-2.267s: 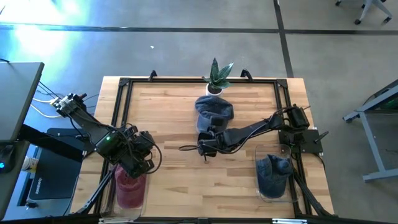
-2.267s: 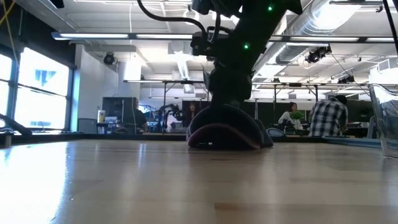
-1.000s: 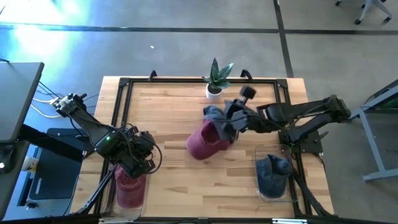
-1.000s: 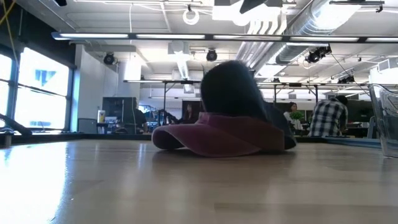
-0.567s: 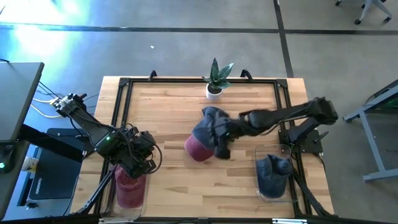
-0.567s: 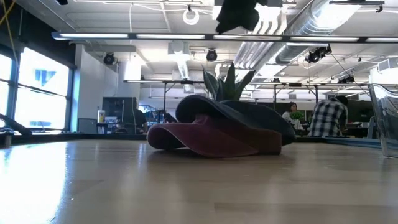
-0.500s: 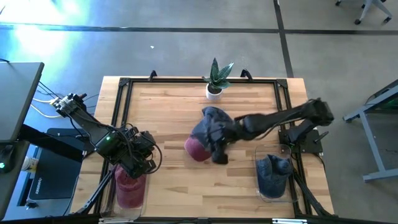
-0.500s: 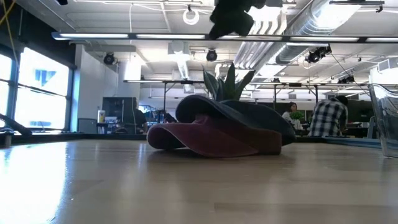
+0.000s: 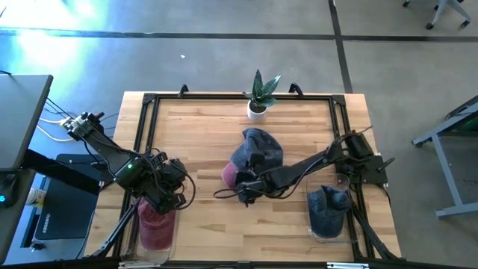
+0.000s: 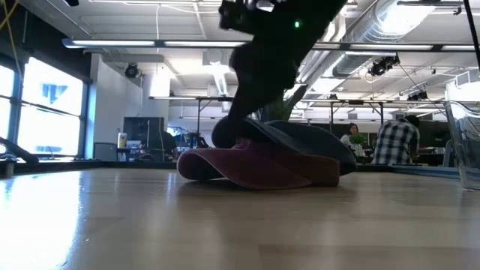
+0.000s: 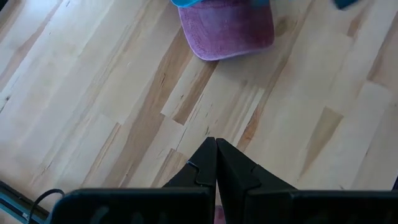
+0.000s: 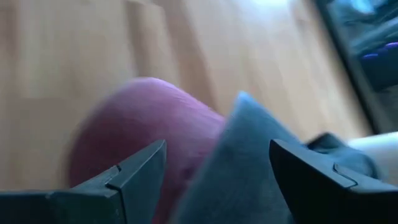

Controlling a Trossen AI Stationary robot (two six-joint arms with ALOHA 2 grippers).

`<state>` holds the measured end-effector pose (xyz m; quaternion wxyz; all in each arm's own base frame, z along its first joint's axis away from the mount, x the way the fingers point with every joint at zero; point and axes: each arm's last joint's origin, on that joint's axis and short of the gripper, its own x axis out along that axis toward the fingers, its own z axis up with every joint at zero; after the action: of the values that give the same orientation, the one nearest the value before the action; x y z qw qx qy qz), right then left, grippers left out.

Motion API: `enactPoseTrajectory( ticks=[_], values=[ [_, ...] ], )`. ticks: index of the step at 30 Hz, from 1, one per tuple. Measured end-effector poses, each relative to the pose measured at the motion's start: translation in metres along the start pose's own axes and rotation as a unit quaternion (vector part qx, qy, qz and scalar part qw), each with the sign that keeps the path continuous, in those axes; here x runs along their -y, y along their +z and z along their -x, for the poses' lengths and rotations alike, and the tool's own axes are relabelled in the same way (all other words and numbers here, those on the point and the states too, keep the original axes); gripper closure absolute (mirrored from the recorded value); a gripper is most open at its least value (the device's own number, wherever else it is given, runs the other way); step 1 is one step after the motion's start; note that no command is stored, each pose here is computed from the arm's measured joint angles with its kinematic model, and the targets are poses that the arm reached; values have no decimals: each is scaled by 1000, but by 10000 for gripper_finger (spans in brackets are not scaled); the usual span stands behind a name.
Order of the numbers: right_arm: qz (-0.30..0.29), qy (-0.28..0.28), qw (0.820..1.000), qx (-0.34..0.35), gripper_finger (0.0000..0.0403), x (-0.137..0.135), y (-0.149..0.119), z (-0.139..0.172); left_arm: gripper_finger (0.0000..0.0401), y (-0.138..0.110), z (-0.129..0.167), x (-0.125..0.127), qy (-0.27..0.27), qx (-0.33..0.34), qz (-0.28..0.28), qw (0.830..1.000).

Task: Pick & Place hat
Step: Put the blue cap into the right transparent bin

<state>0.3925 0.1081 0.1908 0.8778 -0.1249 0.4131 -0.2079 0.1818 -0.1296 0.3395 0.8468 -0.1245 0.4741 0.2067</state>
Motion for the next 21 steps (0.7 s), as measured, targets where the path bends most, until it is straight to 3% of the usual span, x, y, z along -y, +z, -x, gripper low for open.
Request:
enactPoseTrajectory(
  ticks=[9,15,21],
  values=[
    [59,-93,994,-9,126,-2,-9,-11,401,0,0,0,-3,-6,-4,1000],
    [60,-170,983,-22,155,5,-17,-9,401,0,0,0,-4,-6,-2,1000],
    [21,-219,974,-55,203,20,-28,-9,401,0,0,2,-11,-2,4,1000]
  ],
)
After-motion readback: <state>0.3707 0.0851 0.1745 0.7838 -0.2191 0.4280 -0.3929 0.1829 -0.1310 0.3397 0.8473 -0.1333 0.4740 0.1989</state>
